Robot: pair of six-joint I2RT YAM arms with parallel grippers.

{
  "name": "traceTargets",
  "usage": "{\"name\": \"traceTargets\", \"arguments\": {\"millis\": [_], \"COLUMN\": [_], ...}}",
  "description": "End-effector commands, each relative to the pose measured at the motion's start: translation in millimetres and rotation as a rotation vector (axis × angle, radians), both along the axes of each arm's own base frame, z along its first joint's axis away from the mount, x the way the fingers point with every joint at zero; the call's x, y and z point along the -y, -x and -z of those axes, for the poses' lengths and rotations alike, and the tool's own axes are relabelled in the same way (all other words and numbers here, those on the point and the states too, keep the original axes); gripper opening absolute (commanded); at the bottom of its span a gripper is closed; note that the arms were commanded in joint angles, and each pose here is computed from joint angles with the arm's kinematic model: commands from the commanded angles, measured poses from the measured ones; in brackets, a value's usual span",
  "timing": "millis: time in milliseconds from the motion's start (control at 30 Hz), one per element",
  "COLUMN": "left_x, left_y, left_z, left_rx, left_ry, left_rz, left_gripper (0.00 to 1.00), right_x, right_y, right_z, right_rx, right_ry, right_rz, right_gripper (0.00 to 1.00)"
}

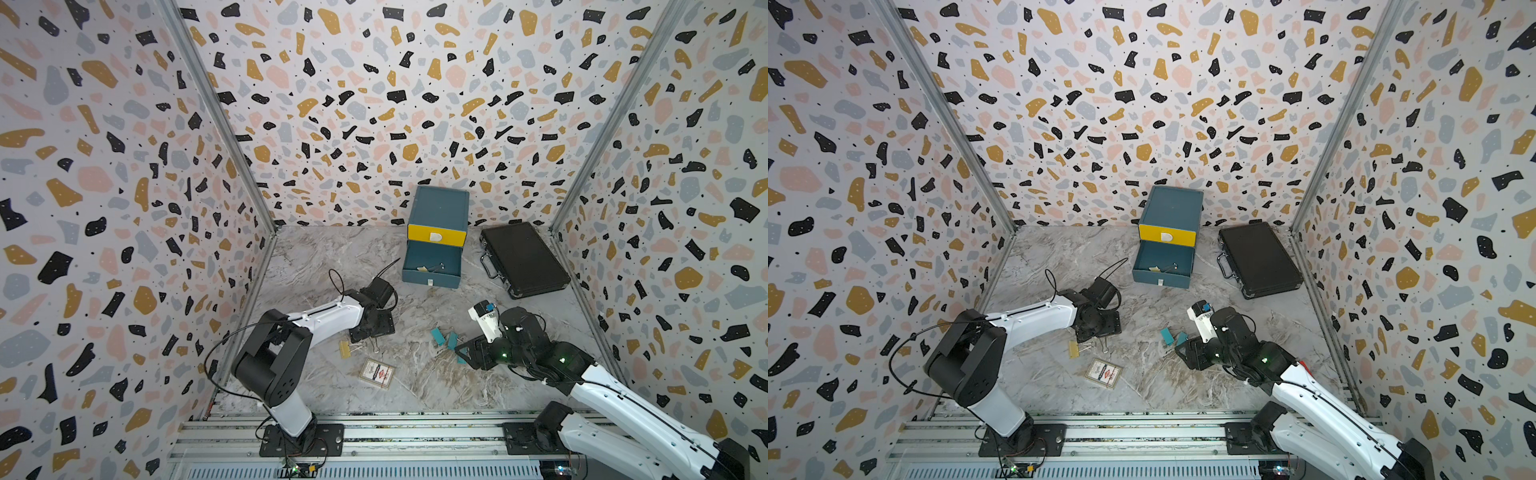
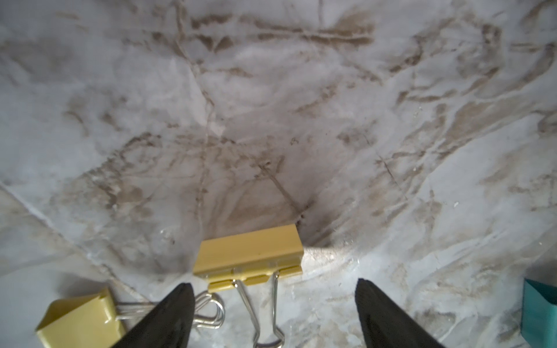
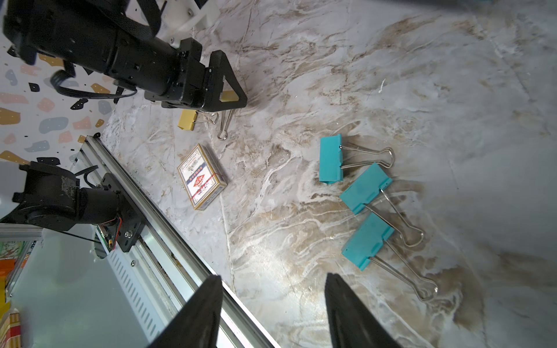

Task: Put the binder clips in the drawer according to color
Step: Pick up the binder clip at the center of the board, then place the binder clip in the drawer.

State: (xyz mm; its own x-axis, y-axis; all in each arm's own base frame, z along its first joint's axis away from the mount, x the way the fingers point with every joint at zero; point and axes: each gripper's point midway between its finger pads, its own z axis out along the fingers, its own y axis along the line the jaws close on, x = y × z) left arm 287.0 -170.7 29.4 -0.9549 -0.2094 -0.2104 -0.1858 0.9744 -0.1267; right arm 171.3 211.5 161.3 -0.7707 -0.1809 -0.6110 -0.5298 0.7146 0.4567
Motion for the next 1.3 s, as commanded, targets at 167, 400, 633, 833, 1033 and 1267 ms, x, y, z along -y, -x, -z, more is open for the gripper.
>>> {"name": "traceTargets", "arguments": {"millis": [167, 400, 633, 833, 1033, 1267], "left_x": [-9, -6, 7, 50, 96, 140], "left_y": [-18, -19, -26, -53, -93, -146], "left_z": [3, 8, -18, -107, -183, -212], "left_rx": [0.053, 0.058, 0.103, 0.249, 0.369, 0.445], "left_ry": [-0.040, -0.021, 0.062, 0.255, 0.455, 0.579], "left_rz": [-0.036, -0.043, -0.053, -0.051, -0.073, -0.147], "left_gripper": [0.68, 0.50, 0.43, 0.42, 0.39, 0.36], "right_x": [-3, -2, -1, 3, 3, 6], "right_y": [2, 3, 2, 2, 1, 1], "right_z": [-3, -2, -4, -4, -5, -5], "right_rx": [0.003, 0.002, 0.007, 0.018, 0.018, 0.019], "right_ry": [-0.014, -0.008, -0.011, 0.003, 0.002, 0.008], "right_rz": [-0.016, -0.016, -0.010, 0.005, 0.011, 0.019], "right_gripper": [0.60, 0.60, 0.59, 0.58, 0.58, 0.58]}}
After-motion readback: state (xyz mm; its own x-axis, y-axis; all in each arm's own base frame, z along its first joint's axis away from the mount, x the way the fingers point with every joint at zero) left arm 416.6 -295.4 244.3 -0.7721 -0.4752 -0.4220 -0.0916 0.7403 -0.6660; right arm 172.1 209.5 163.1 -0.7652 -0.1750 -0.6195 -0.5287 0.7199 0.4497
